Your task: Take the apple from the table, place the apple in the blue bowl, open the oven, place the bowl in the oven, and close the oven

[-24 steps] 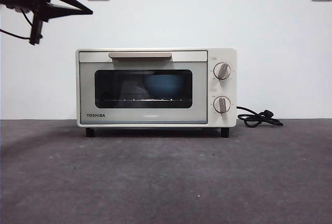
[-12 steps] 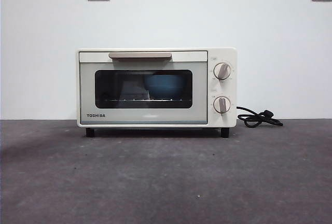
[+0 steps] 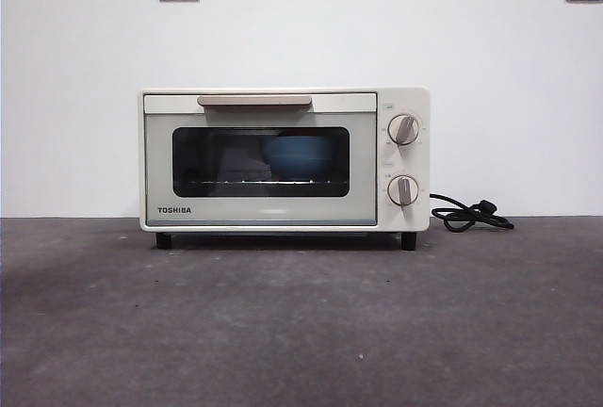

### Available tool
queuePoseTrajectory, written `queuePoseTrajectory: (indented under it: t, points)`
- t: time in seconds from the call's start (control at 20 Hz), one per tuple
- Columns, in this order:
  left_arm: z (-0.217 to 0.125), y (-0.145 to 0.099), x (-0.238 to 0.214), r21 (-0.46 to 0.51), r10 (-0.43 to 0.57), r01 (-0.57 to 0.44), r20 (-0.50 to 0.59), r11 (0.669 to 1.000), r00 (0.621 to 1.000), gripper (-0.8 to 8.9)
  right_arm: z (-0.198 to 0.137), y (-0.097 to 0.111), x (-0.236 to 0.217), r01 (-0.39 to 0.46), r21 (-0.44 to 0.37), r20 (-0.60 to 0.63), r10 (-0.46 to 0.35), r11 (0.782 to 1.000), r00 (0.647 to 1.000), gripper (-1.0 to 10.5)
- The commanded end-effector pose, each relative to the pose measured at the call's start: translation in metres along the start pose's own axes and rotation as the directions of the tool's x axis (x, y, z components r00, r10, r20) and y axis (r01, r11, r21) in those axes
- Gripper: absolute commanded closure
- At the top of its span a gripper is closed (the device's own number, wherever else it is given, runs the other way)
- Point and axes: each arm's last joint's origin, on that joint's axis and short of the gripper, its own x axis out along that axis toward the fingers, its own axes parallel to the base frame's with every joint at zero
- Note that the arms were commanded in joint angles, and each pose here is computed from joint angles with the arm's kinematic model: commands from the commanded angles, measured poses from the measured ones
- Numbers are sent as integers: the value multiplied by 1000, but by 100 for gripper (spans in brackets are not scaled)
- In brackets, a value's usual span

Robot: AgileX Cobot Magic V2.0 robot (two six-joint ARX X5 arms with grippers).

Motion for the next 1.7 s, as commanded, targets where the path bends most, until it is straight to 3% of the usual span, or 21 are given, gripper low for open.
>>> queuePoseTrajectory:
  t: [0.05, 0.1, 0.25, 0.4, 0.55, 0.65, 0.75, 0.85, 1.15, 1.4, 1.7]
  points:
    - [2, 2, 3, 102, 18, -18, -1, 995, 1000, 817, 0, 0, 1, 1, 7, 0, -1, 1000, 1000, 946]
    - [3, 3, 3, 195, 52, -55, 19, 979, 998, 817, 0, 0, 1, 1, 7, 0, -1, 1000, 1000, 946]
    - [4, 4, 1, 427, 107, -146, 114, 892, 988, 817, 0, 0, 1, 1, 7, 0, -1, 1000, 1000, 946]
    - [-11, 11, 12, 468, 85, -201, 258, 861, 963, 817, 0, 0, 1, 1, 7, 0, -1, 1000, 1000, 946]
    - [-48, 29, 37, 485, 69, -248, 357, 838, 931, 817, 0, 0, 1, 1, 7, 0, -1, 1000, 1000, 946]
    - [-80, 42, 54, 445, 67, -267, 415, 855, 907, 817, 0, 0, 1, 1, 7, 0, -1, 1000, 1000, 946]
    - [-111, 56, 66, 309, 165, -346, 488, 886, 857, 817, 0, 0, 1, 1, 7, 0, -1, 1000, 1000, 946]
    - [-139, 67, 73, 218, 246, -400, 509, 890, 825, 817, 0, 0, 1, 1, 7, 0, -1, 1000, 1000, 946]
    - [-184, 86, 95, 175, 317, -438, 469, 882, 825, 817, 0, 0, 1, 1, 7, 0, -1, 1000, 1000, 946]
    - [-195, 94, 100, 103, 450, -549, 460, 829, 766, 817, 0, 0, 1, 1, 7, 0, -1, 1000, 1000, 946]
    - [-204, 96, 102, 86, 477, -542, 376, 836, 794, 817, 0, 0, 1, 1, 7, 0, -1, 1000, 1000, 946]
